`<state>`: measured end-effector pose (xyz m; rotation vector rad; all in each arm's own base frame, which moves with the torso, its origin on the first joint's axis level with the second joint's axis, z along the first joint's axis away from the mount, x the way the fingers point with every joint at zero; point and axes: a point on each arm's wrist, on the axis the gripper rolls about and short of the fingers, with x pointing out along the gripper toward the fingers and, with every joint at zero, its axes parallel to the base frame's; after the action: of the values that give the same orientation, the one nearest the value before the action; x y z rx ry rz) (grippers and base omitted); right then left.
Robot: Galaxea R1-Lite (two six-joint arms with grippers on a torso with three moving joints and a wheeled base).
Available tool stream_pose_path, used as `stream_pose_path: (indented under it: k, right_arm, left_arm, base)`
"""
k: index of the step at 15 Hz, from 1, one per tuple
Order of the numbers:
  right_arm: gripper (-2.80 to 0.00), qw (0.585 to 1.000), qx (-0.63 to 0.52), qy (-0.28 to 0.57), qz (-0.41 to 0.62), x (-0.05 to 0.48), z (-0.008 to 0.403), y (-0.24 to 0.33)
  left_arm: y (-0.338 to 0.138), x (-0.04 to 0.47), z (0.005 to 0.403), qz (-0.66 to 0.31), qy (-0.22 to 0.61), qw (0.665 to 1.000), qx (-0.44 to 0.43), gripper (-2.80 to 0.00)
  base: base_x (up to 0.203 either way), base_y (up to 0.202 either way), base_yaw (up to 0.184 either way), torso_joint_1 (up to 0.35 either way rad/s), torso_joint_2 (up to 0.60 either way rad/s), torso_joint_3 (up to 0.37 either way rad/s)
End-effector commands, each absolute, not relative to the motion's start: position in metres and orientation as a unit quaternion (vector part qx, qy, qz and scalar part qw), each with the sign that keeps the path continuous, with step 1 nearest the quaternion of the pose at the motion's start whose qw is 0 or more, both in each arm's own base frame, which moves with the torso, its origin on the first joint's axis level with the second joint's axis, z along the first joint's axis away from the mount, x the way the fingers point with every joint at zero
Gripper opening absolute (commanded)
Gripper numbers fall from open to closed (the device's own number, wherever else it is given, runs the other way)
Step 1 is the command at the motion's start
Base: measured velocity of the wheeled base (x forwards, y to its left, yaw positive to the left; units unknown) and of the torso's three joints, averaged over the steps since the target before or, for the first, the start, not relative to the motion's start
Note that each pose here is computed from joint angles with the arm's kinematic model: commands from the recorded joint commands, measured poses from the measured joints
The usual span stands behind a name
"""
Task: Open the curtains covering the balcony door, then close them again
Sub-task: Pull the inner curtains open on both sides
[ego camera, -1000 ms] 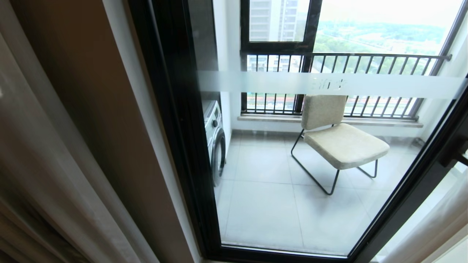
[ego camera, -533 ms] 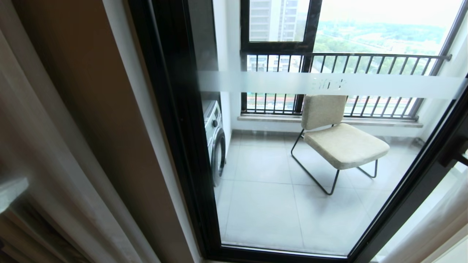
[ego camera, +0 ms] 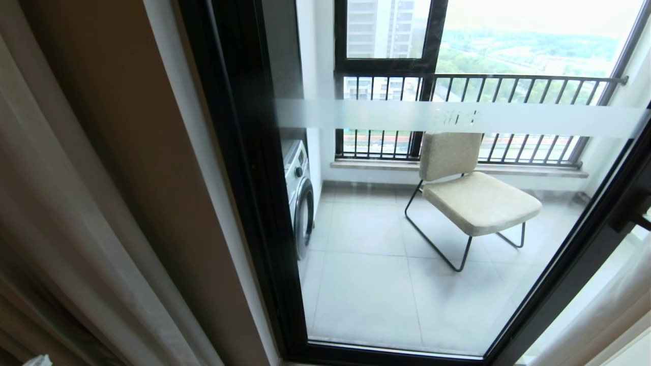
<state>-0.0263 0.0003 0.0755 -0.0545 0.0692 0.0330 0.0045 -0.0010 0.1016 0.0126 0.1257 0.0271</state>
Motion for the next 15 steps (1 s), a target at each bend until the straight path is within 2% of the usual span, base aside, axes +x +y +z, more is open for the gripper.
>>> stream_pose_path:
  k: [1,5,11,15]
  right_arm:
    - [-2.80,0.999,-0.027,0.034,0.017,-0.026,0.076,0.000]
    - [-2.80,0.999,-0.027,0.035,0.017,-0.026,0.075,0.000]
    - [-2.80,0.999,-0.027,0.034,0.017,-0.026,0.076,0.000]
    - [-2.80,0.999,-0.027,0.034,0.017,-0.026,0.076,0.000]
  left_arm:
    - [-0.001,0.001,0.090,0.023,0.084,0.996,0.012,-2.80]
    - [0.000,-0.004,0.084,-0.007,0.090,0.996,0.013,-2.80]
    - [0.000,-0.022,0.079,0.001,-0.015,1.000,0.010,-2.80]
    - [0.000,-0.023,0.079,0.001,-0.017,1.000,0.010,-2.80]
  base:
    - [0.000,0.000,0.000,0.000,0.00,0.000]
    - [0.000,0.000,0.000,0.000,0.00,0.000]
    - [0.000,0.000,0.000,0.000,0.00,0.000]
    - [0.000,0.000,0.000,0.000,0.00,0.000]
